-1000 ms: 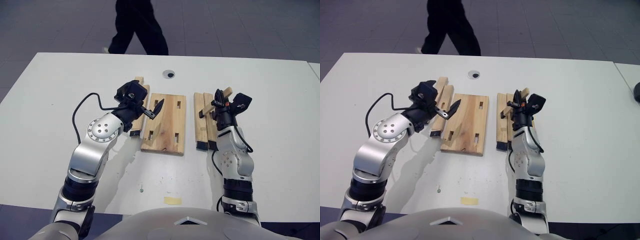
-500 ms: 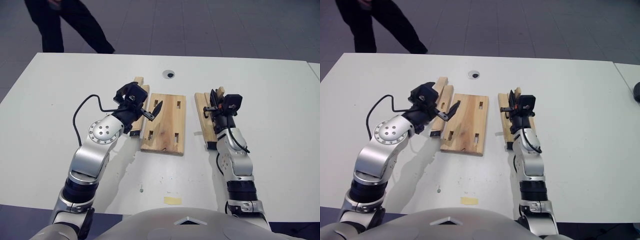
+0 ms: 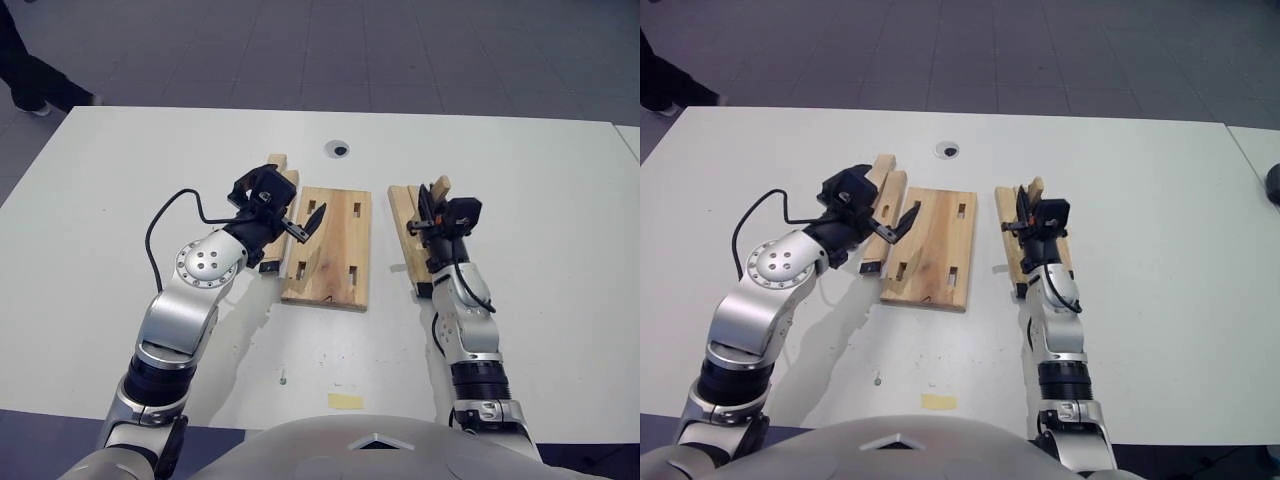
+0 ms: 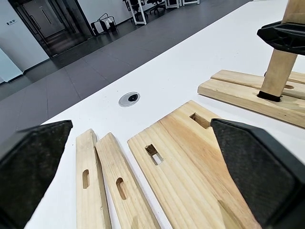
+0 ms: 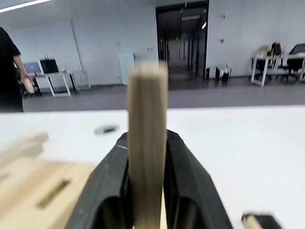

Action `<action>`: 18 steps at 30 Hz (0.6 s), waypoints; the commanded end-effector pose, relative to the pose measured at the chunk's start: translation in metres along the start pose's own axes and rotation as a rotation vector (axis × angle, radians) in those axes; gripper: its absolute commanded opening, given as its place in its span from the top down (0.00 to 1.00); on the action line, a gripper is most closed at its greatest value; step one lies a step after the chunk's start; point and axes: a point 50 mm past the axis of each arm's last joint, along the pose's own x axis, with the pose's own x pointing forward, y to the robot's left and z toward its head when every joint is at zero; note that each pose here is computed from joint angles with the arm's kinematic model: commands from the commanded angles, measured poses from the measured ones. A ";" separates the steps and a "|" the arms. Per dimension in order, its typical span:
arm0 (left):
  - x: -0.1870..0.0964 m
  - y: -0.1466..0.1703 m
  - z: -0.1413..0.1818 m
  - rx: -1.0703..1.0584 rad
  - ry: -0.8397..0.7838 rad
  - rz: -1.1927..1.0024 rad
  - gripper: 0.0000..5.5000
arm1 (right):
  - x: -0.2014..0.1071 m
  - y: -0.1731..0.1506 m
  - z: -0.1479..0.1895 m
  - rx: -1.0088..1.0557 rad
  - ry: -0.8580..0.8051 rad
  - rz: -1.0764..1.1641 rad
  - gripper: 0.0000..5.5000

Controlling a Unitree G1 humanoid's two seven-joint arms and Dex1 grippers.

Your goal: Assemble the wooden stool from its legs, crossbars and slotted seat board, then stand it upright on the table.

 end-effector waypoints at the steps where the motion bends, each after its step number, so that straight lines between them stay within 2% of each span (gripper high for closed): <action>1: 0.000 0.006 0.001 -0.003 -0.004 0.027 0.02 | 0.008 0.001 0.016 0.000 -0.031 -0.003 0.75; 8: 0.000 0.008 0.001 0.001 -0.006 0.056 0.02 | 0.024 0.011 0.069 0.023 -0.168 0.057 0.55; 18: 0.000 0.002 0.000 -0.015 -0.006 0.060 0.02 | 0.039 0.030 0.115 0.031 -0.229 0.137 0.27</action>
